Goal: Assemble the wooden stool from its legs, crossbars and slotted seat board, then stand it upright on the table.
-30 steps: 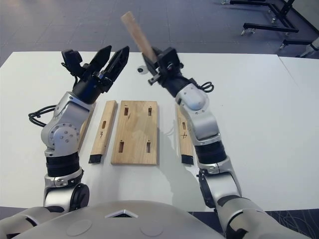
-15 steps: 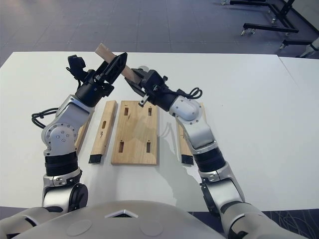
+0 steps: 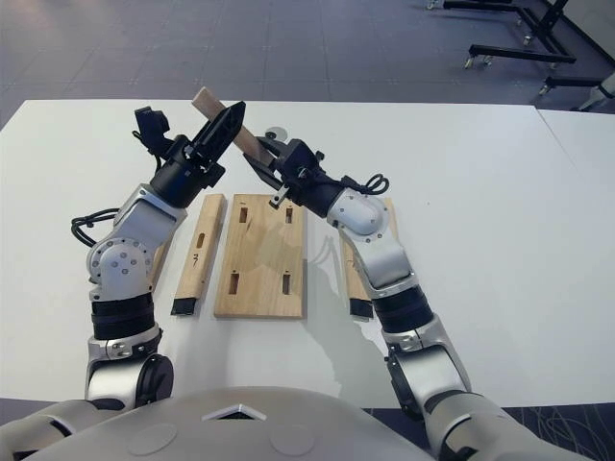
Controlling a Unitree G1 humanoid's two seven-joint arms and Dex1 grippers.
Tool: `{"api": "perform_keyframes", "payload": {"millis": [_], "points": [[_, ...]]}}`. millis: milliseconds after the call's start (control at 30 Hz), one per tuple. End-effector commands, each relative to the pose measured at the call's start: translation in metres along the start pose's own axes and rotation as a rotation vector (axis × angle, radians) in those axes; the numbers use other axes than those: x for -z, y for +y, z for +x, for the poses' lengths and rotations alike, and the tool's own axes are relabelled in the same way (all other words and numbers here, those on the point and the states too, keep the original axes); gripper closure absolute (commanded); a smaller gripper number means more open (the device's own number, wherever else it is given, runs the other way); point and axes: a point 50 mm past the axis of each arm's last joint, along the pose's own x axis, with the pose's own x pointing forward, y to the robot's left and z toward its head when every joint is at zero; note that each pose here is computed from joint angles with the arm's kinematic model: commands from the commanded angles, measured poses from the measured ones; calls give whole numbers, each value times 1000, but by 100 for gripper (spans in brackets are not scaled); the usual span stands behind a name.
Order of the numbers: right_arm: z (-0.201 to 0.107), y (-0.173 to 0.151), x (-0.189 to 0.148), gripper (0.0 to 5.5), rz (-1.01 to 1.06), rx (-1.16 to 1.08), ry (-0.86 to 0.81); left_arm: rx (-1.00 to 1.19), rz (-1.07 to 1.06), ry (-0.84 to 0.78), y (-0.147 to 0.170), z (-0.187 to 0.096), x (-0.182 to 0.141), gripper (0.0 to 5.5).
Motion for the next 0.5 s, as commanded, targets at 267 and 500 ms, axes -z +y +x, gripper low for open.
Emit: {"api": "perform_keyframes", "payload": {"millis": [267,500], "points": [[1,-12,-1,422,-12,16,5,-28,30,81,8,1,11,486],[-3,-11,1,422,20,23,6,-56,117,101,11,-1,12,511]]}}
